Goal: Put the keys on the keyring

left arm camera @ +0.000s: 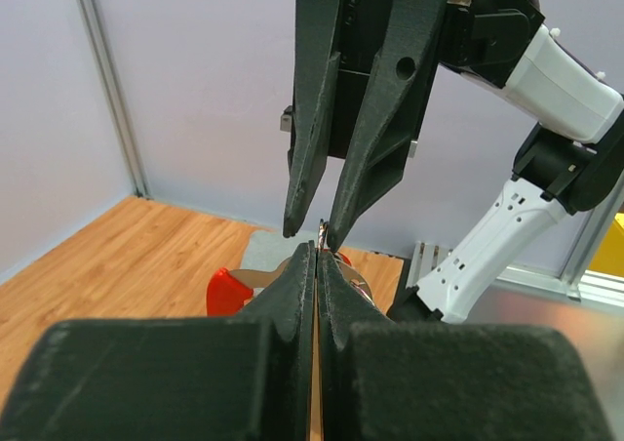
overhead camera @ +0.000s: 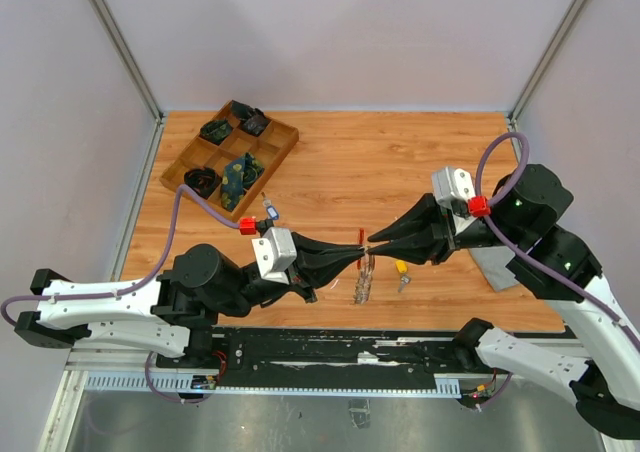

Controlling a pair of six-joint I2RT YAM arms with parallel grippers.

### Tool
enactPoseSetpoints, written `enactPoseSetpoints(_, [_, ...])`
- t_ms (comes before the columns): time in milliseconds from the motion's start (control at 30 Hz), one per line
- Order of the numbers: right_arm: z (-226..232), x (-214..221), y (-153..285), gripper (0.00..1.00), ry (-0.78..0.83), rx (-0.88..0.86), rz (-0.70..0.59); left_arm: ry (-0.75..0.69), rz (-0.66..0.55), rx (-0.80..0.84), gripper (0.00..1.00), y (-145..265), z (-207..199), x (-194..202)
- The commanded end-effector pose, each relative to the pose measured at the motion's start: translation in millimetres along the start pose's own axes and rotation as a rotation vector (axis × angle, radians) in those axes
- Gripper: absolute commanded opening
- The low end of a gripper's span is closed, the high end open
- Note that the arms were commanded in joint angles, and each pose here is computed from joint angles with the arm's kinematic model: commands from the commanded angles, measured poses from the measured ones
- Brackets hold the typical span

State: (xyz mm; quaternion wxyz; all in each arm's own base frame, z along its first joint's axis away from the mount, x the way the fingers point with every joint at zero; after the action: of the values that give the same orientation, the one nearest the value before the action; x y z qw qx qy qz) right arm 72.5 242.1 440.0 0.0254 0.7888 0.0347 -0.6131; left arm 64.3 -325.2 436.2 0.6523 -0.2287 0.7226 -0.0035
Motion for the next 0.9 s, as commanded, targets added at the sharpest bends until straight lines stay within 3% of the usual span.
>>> enactPoseSetpoints(0, [9, -2, -5, 0.2, -0.013, -0.066, -0.014, 0.027, -0.07, 0.018, 0.0, -1, -5, -17])
enactPoseSetpoints(233, [10, -1, -6, 0.14, -0.022, -0.08, -0.014, 0.022, -0.072, 0.019, 0.01, 0, -5, -18])
enactPoseSetpoints(367, [10, -2, -7, 0.01, -0.025, -0.088, -0.018, 0.022, -0.069, 0.02, 0.0, -1, -6, -17])
enactPoseSetpoints(500, [8, -3, -6, 0.01, -0.017, -0.071, -0.016, 0.019, -0.071, 0.02, 0.01, -3, -6, -18])
enactPoseSetpoints(567, [4, 0, -4, 0.01, -0.011, -0.037, 0.01, 0.014, -0.062, 0.02, 0.06, -4, -6, -17])
enactPoseSetpoints(733, [3, 11, 8, 0.01, -0.013, 0.009, 0.123, 0.012, -0.039, -0.003, 0.3, -1, -2, -15])
enactPoseSetpoints(867, [5, 32, 22, 0.01, -0.053, 0.026, 0.286, 0.014, 0.022, -0.044, 0.39, 1, 5, -3])
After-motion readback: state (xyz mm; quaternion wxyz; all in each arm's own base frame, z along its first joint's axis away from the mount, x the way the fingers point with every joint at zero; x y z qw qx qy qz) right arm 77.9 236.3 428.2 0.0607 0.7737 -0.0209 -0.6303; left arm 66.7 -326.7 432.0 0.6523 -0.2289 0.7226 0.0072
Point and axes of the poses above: each gripper's point midway between its finger pads, its own y axis back along the fingers, its own z axis along the line the jaws close on, x = y × z, the point moved 1 cm from there along y, back along the fingers, and after that the axes turned 8 degrees about y, right-handed, at the moved point
